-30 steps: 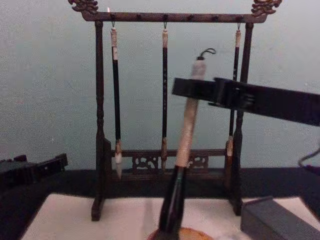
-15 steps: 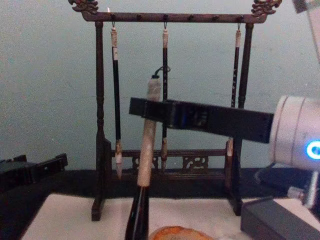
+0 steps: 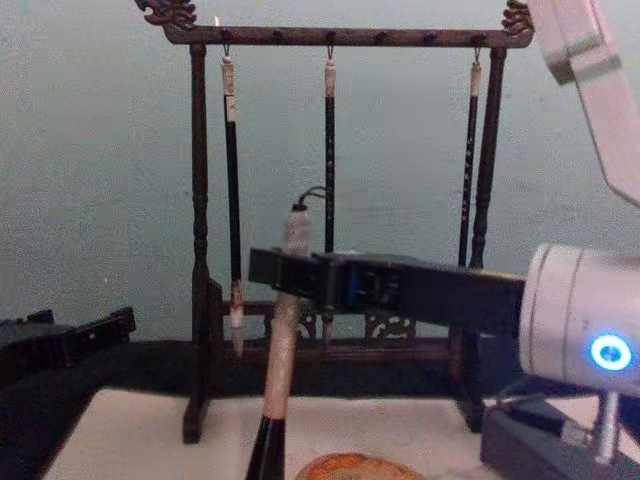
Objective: Pick up the brush from the inkstone, write on the paper, then place the brush back to its original position.
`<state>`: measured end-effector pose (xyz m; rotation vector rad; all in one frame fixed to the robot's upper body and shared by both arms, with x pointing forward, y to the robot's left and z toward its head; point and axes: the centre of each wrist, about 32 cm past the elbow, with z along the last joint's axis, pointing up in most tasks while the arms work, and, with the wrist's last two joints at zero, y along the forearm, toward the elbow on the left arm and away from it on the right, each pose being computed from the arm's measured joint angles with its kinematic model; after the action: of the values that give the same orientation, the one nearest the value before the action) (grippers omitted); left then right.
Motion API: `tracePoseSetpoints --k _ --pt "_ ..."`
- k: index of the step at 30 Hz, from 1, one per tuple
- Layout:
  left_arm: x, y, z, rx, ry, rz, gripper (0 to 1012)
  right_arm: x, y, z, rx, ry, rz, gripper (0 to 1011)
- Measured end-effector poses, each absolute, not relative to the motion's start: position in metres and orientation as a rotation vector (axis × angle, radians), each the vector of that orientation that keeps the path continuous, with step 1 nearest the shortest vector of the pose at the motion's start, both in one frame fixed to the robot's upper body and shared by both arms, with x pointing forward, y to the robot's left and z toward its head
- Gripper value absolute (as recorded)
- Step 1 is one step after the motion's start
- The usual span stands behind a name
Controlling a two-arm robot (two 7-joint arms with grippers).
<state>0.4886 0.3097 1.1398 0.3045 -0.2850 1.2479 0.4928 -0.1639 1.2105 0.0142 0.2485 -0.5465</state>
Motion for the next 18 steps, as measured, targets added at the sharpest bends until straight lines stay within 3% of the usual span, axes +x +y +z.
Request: tracePoseSetpoints --k 18 --pt "0.489 0.31 1.14 0.304 -0.285 1.248 1002 0.479 -0.194 1.205 0.009 0.268 -0.613 179"
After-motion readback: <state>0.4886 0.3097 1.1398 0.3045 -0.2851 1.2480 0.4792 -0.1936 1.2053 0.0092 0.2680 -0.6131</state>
